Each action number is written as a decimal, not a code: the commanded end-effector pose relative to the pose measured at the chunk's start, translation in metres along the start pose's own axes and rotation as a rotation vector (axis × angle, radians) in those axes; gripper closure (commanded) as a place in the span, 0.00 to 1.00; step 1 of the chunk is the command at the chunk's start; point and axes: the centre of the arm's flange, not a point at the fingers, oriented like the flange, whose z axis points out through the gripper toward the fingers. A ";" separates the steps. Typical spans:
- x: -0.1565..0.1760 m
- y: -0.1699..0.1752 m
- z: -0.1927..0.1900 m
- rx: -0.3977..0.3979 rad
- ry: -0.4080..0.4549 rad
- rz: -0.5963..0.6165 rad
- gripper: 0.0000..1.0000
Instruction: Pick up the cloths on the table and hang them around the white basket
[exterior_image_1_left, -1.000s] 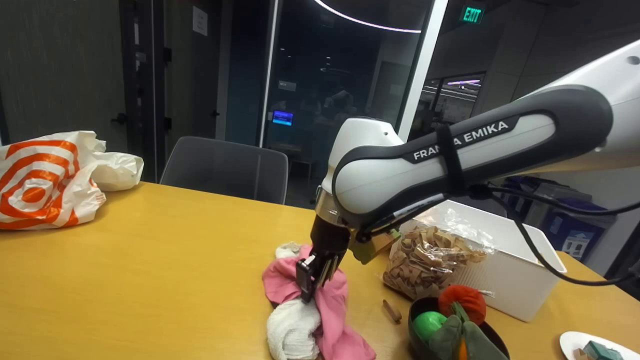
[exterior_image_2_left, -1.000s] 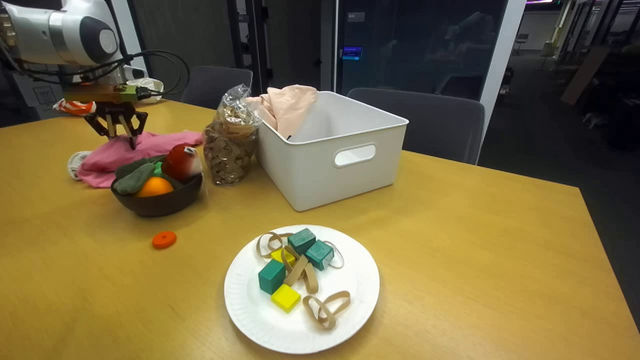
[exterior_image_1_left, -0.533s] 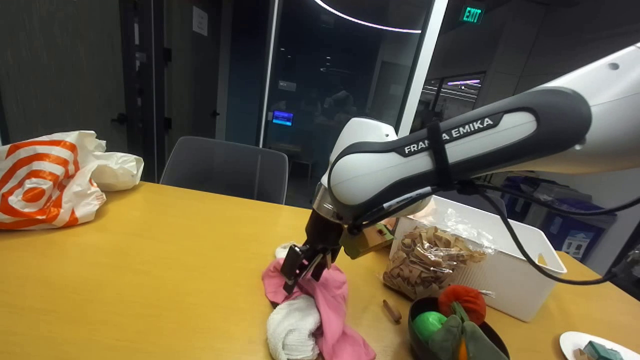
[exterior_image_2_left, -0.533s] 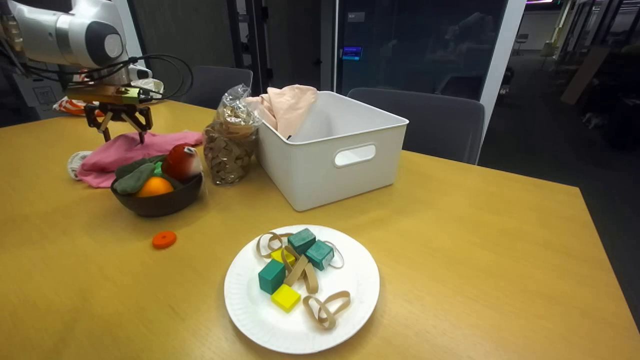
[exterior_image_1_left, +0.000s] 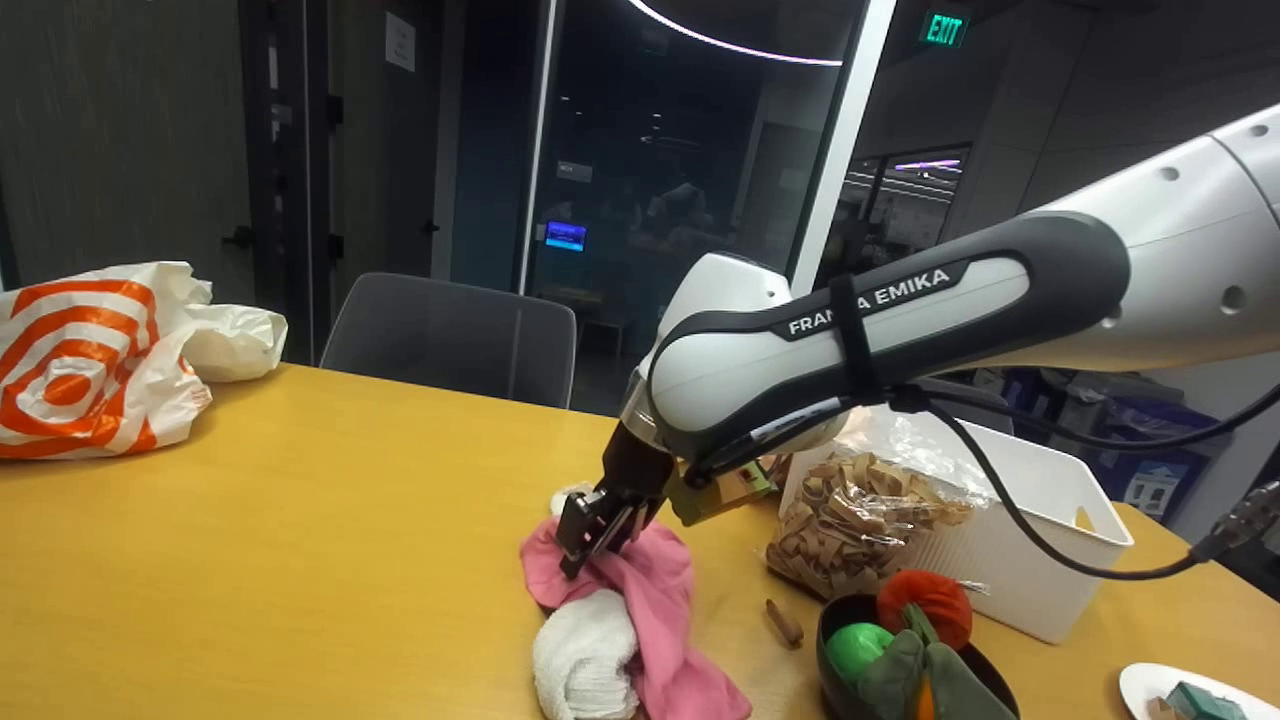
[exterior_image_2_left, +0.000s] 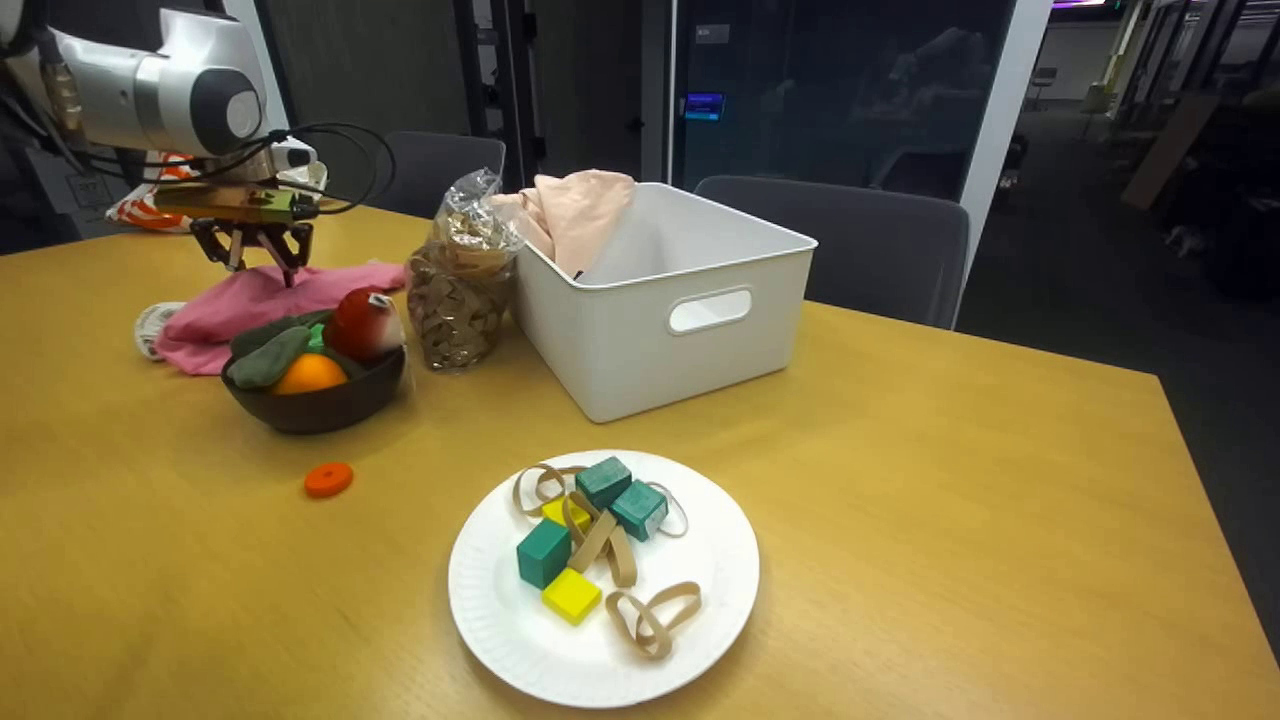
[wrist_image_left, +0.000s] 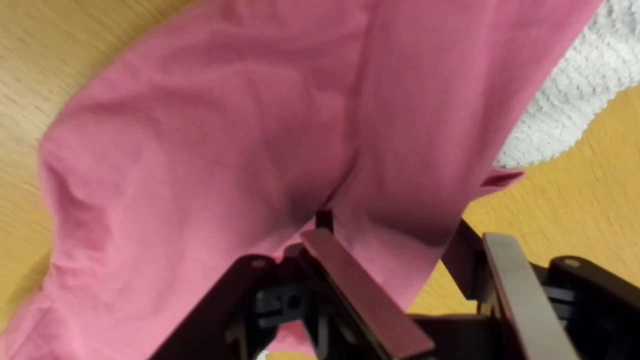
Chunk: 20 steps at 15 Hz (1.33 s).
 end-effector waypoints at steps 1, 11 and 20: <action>0.006 0.002 -0.006 0.025 0.037 0.006 0.72; 0.002 0.008 -0.030 0.029 0.054 0.047 0.95; 0.002 0.041 -0.118 -0.047 0.397 0.126 0.96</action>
